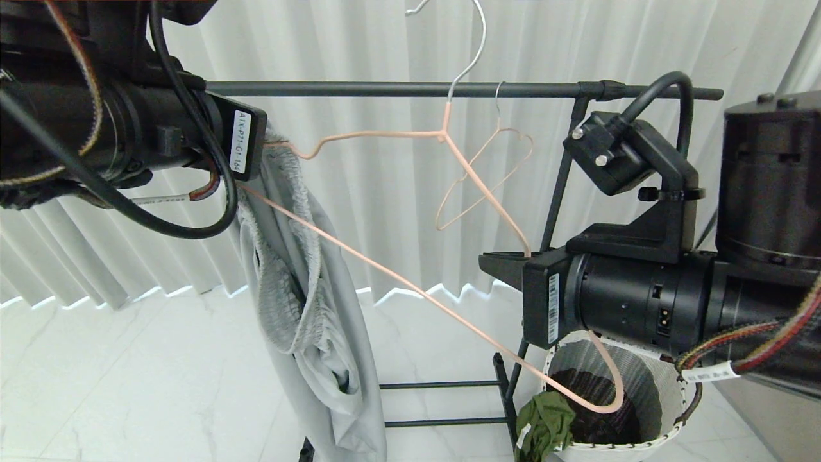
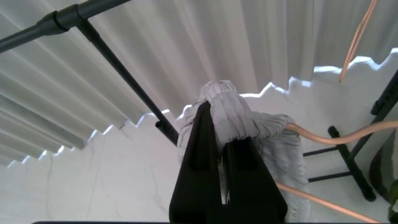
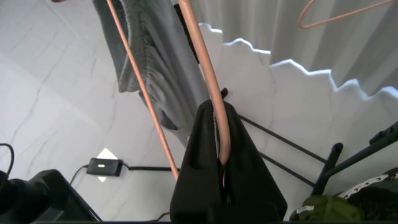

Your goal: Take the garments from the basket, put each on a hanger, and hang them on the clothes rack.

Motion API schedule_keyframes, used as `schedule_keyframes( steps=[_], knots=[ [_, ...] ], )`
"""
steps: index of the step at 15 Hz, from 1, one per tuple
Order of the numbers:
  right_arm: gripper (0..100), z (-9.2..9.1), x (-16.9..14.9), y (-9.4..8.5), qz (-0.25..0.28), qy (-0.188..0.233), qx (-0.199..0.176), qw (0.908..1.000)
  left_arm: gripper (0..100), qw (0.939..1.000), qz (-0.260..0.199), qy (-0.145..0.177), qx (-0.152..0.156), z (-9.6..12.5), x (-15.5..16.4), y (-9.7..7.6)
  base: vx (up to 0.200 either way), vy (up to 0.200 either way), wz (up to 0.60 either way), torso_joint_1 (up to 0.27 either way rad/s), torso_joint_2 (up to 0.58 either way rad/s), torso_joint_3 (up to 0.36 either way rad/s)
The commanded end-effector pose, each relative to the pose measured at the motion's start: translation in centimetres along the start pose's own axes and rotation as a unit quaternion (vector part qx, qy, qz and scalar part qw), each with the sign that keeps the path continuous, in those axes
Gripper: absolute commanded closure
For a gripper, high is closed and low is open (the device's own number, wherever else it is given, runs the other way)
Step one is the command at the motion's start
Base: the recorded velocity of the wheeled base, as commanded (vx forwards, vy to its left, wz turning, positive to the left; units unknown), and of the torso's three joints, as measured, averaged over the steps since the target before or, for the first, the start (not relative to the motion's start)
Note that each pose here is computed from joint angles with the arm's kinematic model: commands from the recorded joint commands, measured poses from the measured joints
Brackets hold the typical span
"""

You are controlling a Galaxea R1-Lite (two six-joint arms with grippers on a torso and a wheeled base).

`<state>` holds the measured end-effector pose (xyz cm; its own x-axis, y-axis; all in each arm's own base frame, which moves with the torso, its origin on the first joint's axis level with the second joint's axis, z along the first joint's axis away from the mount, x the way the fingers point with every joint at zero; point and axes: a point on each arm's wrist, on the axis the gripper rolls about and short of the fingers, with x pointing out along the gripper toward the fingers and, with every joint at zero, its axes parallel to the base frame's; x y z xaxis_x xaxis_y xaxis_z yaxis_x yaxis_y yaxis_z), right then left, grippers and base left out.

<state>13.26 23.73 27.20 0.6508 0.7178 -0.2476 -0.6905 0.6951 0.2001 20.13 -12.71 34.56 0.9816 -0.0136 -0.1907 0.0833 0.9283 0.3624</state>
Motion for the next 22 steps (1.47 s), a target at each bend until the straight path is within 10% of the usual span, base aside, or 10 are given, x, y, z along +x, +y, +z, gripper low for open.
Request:
schedule_keyframes(
  steps=[1,8,22],
  knots=[
    [100,-0.1,0.1,0.0,-0.001,0.003,-0.003,1.0,100,0.9999,-0.008,-0.003,-0.006,0.1,-0.2,-0.3,0.0,0.0,0.0,0.0,0.0,0.0],
    [100,-1.4,0.7,-0.6,-0.099,0.01,-0.006,0.995,100,0.9994,0.026,0.023,-0.001,-0.3,-0.3,1.1,0.0,0.0,0.0,0.0,0.0,0.0],
    [100,-2.7,3.0,3.6,-0.026,-0.022,0.002,0.9994,100,0.9966,-0.064,-0.013,-0.05,1.1,-2.5,-2.5,0.0,0.0,0.0,0.0,0.0,0.0]
  ],
)
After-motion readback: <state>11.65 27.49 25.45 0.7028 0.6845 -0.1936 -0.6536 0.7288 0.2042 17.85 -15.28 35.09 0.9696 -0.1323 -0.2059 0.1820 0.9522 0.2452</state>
